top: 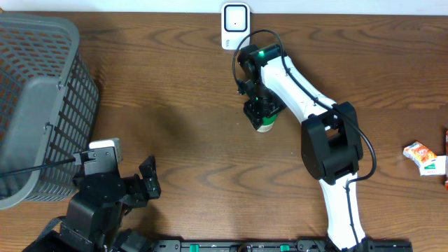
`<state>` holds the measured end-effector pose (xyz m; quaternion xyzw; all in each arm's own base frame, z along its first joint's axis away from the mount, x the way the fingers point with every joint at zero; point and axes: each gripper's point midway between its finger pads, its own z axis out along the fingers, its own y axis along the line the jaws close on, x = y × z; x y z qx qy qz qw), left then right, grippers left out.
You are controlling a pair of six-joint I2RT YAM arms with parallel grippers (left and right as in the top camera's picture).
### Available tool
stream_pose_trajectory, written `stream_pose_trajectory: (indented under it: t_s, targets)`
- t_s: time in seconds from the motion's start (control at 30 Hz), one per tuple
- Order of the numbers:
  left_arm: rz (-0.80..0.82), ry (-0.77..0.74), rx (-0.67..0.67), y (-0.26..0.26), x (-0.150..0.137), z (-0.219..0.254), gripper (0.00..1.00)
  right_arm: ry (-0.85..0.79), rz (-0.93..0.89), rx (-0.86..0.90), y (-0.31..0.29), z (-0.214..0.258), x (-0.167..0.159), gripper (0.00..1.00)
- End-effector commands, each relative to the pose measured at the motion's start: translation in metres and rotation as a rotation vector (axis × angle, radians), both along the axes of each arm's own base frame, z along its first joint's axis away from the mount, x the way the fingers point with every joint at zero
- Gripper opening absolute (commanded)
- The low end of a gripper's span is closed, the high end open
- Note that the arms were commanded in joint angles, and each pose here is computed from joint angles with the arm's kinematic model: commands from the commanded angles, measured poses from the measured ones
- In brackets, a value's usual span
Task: Scan the item barcode
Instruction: 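Turn the jar upright and lower it to the table centre, then set the jar down and adjust the right gripper's grip on it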
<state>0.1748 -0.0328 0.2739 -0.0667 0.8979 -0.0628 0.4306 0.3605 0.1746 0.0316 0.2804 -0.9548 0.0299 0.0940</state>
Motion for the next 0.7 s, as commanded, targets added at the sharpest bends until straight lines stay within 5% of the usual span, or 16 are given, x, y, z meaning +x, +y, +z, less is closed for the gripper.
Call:
stream_pose_trajectory:
  t_s: [0.0, 0.17, 0.4, 0.53, 0.67]
  targets:
    - [0.020, -0.017, -0.002, 0.004, 0.001, 0.006, 0.97, -0.024, -0.167, -0.032, 0.005, 0.007, -0.005, 0.50]
    - [0.020, -0.017, -0.002, 0.004, 0.001, 0.006, 0.97, -0.034, -0.483, -0.080, 0.010, 0.008, -0.013, 0.58]
    - [0.020, -0.017, -0.002, 0.004, 0.001, 0.006, 0.97, -0.014, -0.919, -0.082, 0.027, 0.007, -0.016, 0.54]
    - [0.020, -0.017, -0.002, 0.004, 0.001, 0.006, 0.97, -0.036, -1.069, -0.093, 0.030, 0.007, -0.012, 0.73]
    - [0.020, -0.016, -0.002, 0.004, 0.001, 0.006, 0.97, -0.042, -1.096, -0.093, 0.032, 0.006, -0.011, 0.65]
